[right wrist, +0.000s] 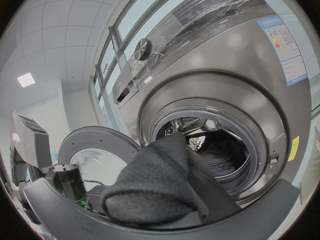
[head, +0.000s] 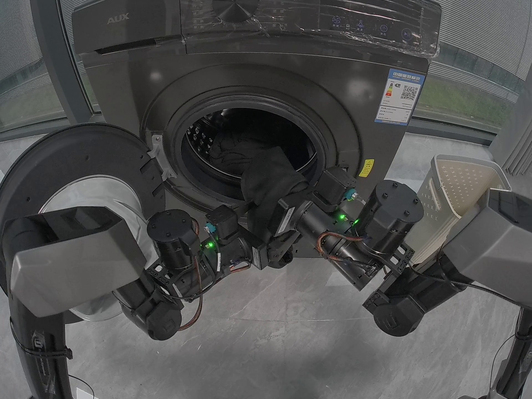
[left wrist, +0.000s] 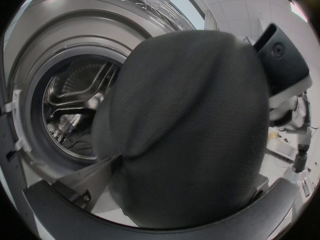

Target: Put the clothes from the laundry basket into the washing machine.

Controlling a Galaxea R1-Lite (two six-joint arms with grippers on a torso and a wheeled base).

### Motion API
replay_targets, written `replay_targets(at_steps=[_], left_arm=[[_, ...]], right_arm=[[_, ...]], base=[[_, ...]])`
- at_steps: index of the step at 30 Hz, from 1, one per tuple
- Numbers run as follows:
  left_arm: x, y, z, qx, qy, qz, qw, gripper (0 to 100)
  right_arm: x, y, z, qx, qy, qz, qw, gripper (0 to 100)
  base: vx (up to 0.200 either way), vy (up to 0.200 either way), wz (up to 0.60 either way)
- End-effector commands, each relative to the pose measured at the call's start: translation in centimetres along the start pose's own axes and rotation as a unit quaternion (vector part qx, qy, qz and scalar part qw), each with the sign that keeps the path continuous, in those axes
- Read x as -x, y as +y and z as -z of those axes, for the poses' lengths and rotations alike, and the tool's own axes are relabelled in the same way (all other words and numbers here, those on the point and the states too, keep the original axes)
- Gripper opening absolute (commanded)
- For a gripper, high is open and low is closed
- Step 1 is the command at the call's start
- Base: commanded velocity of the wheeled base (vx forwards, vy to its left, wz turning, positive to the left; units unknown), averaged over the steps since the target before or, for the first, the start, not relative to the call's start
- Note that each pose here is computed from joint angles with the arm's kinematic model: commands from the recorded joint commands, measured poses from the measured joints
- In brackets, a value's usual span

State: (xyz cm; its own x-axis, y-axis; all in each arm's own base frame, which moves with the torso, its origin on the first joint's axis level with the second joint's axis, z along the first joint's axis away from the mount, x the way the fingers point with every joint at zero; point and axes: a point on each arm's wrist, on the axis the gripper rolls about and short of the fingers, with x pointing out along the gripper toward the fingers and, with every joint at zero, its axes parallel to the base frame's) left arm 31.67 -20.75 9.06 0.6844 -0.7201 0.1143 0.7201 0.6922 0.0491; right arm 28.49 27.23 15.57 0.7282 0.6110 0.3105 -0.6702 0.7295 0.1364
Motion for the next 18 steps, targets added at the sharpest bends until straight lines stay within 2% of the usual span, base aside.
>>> replay_targets(at_steps=[1, 2, 4, 5, 11, 14, 15, 18], left_arm=[[-1.4, 0.8, 1.9, 0.002, 0.005, -0.017, 0.9998, 100], [-2.1, 1.7, 1.6, 0.012, -0.012, -0.053, 0.9984, 100], [-2.3, 2.1, 1.5, 0.013, -0.016, -0.059, 0.998, 100], [-2.3, 2.2, 1.5, 0.013, -0.018, -0.062, 0.9978, 0], [-2.6, 2.6, 1.0, 0.013, -0.03, -0.07, 0.997, 0], [-2.7, 2.8, 0.6, 0.019, -0.04, -0.085, 0.9954, 0], [-2.7, 2.9, 0.2, 0.025, -0.046, -0.093, 0.9943, 0], [-2.4, 3.5, -0.5, 0.025, -0.055, -0.102, 0.993, 0]], right_arm=[[0.4, 0.9, 0.2, -0.007, 0.007, -0.011, 0.9999, 0], [0.9, 1.5, 0.5, -0.014, 0.015, -0.001, 0.9998, 0], [1.1, 1.9, 0.6, -0.017, 0.017, -0.002, 0.9997, 0], [1.2, 2.0, 0.6, -0.018, 0.018, -0.002, 0.9997, 0], [1.4, 2.0, 0.7, -0.02, 0.022, -0.002, 0.9995, 0], [1.6, 2.0, 0.9, -0.021, 0.026, 0.0, 0.9994, 0], [1.8, 1.9, 1.1, -0.022, 0.032, 0.001, 0.9992, 0], [2.2, 1.8, 1.3, -0.022, 0.041, 0.002, 0.9989, 0]], base=[[0.0, 0.0, 0.0], [0.0, 0.0, 0.0], [0.0, 0.0, 0.0], [0.0, 0.0, 0.0], [0.0, 0.0, 0.0], [0.0, 0.0, 0.0], [0.0, 0.0, 0.0], [0.0, 0.0, 0.0]])
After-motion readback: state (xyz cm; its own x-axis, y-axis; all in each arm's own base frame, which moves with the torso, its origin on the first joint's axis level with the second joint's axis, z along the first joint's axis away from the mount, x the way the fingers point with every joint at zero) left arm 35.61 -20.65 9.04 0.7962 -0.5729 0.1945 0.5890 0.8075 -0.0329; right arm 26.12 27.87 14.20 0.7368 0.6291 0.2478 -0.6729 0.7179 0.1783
